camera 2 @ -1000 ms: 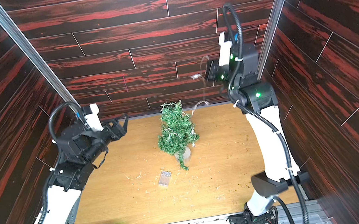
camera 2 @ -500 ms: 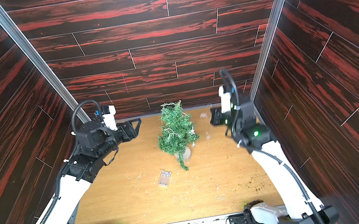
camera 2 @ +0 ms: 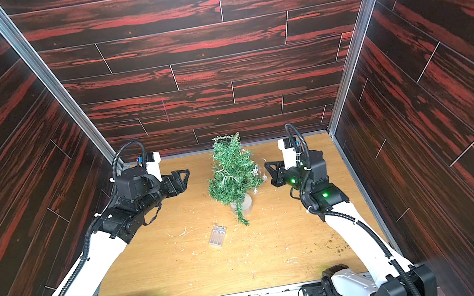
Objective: Remove string lights from the small christmas tree
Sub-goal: Place the light string at the center of the board, then pick up the light string from the Christmas tree, then remove the light string from the Christmas tree.
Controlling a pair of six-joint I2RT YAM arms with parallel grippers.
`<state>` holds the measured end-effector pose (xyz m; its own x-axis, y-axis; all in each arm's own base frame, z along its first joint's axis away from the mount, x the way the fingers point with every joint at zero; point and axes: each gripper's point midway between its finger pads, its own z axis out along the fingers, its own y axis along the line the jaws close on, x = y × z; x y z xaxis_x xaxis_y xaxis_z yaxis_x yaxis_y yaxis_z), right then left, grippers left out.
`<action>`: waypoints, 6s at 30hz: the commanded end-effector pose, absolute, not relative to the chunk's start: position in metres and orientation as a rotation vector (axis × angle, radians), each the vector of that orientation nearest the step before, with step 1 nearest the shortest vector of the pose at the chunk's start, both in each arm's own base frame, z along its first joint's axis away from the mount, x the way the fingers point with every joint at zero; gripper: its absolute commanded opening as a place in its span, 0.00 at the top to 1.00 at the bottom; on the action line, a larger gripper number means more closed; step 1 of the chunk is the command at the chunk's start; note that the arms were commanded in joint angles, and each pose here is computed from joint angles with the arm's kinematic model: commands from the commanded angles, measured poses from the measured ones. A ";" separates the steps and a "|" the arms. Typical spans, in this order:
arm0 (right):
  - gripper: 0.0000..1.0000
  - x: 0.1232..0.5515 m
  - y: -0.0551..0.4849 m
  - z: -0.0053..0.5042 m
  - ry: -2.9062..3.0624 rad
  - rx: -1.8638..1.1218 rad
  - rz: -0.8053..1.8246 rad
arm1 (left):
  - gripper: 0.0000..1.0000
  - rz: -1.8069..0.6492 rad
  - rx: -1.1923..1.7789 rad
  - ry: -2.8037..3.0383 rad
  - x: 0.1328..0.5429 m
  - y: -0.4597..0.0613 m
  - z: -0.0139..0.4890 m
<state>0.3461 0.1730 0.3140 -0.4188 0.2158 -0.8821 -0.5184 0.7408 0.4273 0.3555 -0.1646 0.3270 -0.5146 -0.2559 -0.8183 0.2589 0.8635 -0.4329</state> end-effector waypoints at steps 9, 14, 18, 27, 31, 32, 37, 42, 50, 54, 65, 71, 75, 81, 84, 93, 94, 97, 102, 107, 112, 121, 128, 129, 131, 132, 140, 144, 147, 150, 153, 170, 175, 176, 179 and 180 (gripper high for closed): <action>0.84 0.363 0.198 0.327 1.756 -0.308 0.975 | 0.21 -0.620 0.006 2.000 0.350 -0.161 0.329; 0.79 0.368 0.206 0.322 1.761 -0.323 1.016 | 0.21 -0.616 0.006 1.999 0.348 -0.160 0.329; 0.76 0.372 0.207 0.318 1.770 -0.324 1.003 | 0.21 -0.610 0.007 1.999 0.347 -0.159 0.330; 0.69 0.383 0.204 0.304 1.808 -0.303 0.949 | 0.21 -0.602 0.008 2.000 0.345 -0.157 0.329; 0.69 0.390 0.203 0.291 1.840 -0.289 0.933 | 0.21 -0.602 0.007 1.999 0.345 -0.156 0.330; 0.69 0.391 0.202 0.288 1.846 -0.282 0.923 | 0.21 -0.601 0.006 1.997 0.344 -0.156 0.330; 0.87 0.395 0.186 0.287 1.849 -0.201 0.827 | 0.21 -0.590 0.007 1.999 0.342 -0.154 0.331; 1.00 0.395 0.164 0.297 1.838 -0.121 0.702 | 0.21 -0.574 0.012 2.001 0.340 -0.152 0.331; 1.00 0.413 0.156 0.341 1.804 -0.106 0.608 | 0.21 -0.551 0.015 1.996 0.336 -0.147 0.333; 1.00 0.434 0.165 0.371 1.783 -0.122 0.622 | 0.21 -0.549 0.022 1.992 0.333 -0.146 0.335; 1.00 0.488 0.201 0.444 1.687 -0.185 0.737 | 0.19 -0.557 0.048 1.976 0.328 -0.147 0.344; 1.00 0.480 0.245 0.488 1.584 -0.325 0.983 | 0.18 -0.580 0.058 1.965 0.330 -0.151 0.349; 1.00 0.468 0.273 0.511 1.521 -0.421 1.072 | 0.17 -0.608 0.068 1.944 0.334 -0.156 0.357; 1.00 0.462 0.288 0.536 1.460 -0.464 1.162 | 0.13 -0.581 0.083 1.860 0.348 -0.157 0.395; 1.00 0.462 0.295 0.542 1.443 -0.483 1.205 | 0.11 -0.564 0.100 1.787 0.360 -0.160 0.423; 1.00 0.458 0.321 0.541 1.434 -0.549 1.271 | 0.05 -0.622 0.237 1.643 0.397 -0.195 0.484; 1.00 0.458 0.323 0.540 1.435 -0.556 1.270 | 0.04 -0.631 0.262 1.634 0.400 -0.200 0.487; 1.00 0.458 0.329 0.536 1.438 -0.568 1.271 | 0.01 -0.651 0.312 1.609 0.407 -0.210 0.492; 1.00 0.459 0.334 0.529 1.448 -0.581 1.280 | 0.00 -0.711 0.372 1.590 0.419 -0.228 0.489; 1.00 0.453 0.340 0.526 1.454 -0.612 1.303 | 0.00 -0.729 0.380 1.593 0.438 -0.239 0.483; 0.99 0.445 0.343 0.527 1.452 -0.644 1.317 | 0.00 -0.689 0.385 1.631 0.467 -0.245 0.469; 0.99 0.442 0.344 0.526 1.450 -0.664 1.310 | 0.14 -0.741 0.431 1.664 0.498 -0.262 0.459; 0.99 0.444 0.342 0.525 1.452 -0.661 1.279 | 0.47 -0.730 0.436 1.693 0.503 -0.264 0.450; 0.99 0.444 0.341 0.525 1.453 -0.659 1.271 | 0.52 -0.727 0.434 1.700 0.503 -0.263 0.449; 0.98 0.445 0.341 0.524 1.456 -0.654 1.264 | 0.62 -0.717 0.429 1.707 0.503 -0.261 0.448; 0.98 0.445 0.341 0.524 1.459 -0.652 1.265 | 0.69 -0.712 0.424 1.712 0.502 -0.260 0.448; 0.79 0.452 0.334 0.519 1.508 -0.590 1.222 | 1.00 -0.628 0.338 1.754 0.491 -0.238 0.458; 0.64 0.447 0.325 0.525 1.520 -0.562 1.190 | 1.00 -0.587 0.324 1.779 0.470 -0.223 0.459; 0.58 0.440 0.317 0.529 1.531 -0.543 1.157 | 1.00 -0.548 0.284 1.739 0.446 -0.205 0.474; 0.55 0.434 0.306 0.530 1.546 -0.515 1.112 | 1.00 -0.527 0.263 1.725 0.425 -0.192 0.479; 0.54 0.428 0.292 0.528 1.564 -0.471 1.053 | 1.00 -0.528 0.238 1.724 0.402 -0.182 0.485; 0.51 0.397 0.212 0.437 1.788 -0.243 0.729 | 1.00 -0.755 0.210 1.793 0.327 -0.191 0.465; 0.50 0.386 0.199 0.405 1.888 -0.219 0.680 | 1.00 -0.810 0.227 1.834 0.320 -0.206 0.450; 0.49 0.381 0.195 0.401 1.905 -0.213 0.667 | 1.00 -0.819 0.233 1.838 0.318 -0.209 0.448; 0.49 0.370 0.182 0.389 1.940 -0.180 0.622 | 1.00 -0.852 0.249 1.837 0.310 -0.219 0.446; 0.48 0.366 0.178 0.387 1.947 -0.165 0.610 | 1.00 -0.862 0.254 1.836 0.307 -0.222 0.445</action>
